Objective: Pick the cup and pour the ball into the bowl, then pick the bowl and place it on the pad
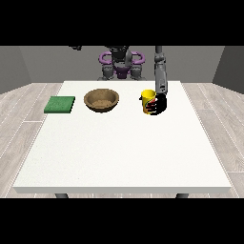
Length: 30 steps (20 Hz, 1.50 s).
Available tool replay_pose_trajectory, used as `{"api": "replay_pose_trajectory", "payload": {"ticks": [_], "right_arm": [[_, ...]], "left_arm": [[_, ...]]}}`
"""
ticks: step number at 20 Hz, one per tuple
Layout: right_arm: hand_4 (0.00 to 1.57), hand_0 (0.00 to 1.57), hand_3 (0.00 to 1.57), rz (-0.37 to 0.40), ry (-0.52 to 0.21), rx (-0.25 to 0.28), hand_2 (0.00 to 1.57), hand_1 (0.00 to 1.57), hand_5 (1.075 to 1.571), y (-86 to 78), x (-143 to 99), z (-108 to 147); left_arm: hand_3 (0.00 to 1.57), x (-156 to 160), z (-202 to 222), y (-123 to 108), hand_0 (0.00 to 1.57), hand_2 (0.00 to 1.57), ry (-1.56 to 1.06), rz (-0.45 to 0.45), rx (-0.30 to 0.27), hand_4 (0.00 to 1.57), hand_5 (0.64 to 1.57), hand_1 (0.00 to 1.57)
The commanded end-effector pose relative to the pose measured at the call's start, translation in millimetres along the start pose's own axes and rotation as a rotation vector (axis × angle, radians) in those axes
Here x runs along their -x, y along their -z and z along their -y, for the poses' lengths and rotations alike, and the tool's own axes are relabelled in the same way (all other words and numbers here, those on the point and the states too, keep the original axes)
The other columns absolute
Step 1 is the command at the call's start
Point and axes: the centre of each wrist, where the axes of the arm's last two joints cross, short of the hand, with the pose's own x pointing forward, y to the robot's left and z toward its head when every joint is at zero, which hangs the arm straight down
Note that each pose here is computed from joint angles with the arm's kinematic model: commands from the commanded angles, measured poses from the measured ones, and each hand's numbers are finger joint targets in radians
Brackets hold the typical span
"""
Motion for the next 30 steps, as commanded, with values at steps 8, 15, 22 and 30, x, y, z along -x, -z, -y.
{"api": "replay_pose_trajectory", "payload": {"ticks": [8, 15, 22, 30], "right_arm": [[0.18, 0.0, 0.0, -0.171, 0.018, 0.072, 0.0, 0.0, 1.558, -3.0, 31.7, 41.6], [0.26, 0.0, 0.0, -0.188, 0.048, 0.058, 0.0, 0.0, 1.56, 1.4, 54.9, 40.0], [0.31, 0.0, 0.0, -0.189, 0.049, 0.052, 0.0, 0.0, 1.562, 2.0, 62.3, 63.7], [0.34, 0.0, 0.0, -0.207, 0.061, 0.062, 0.0, 0.0, 1.564, 19.7, 62.4, 43.7]], "left_arm": [[1.57, -14.1, 36.2, 27.7, 1.34, 1.57, 0.265, -0.028, 0.114, 1.11, 1.498, 1.34], [1.57, -43.6, 92.5, 66.2, 1.41, 1.57, 0.546, 0.049, 0.147, 1.09, 1.543, 1.41], [1.57, -59.4, 124.8, 85.3, 1.41, 1.57, 0.729, 0.01, 0.161, 0.97, 1.562, 1.41], [1.57, -67.9, 131.4, 104.4, 1.37, 1.57, 1.048, 0.144, 0.146, 0.8, 1.567, 1.37]]}}
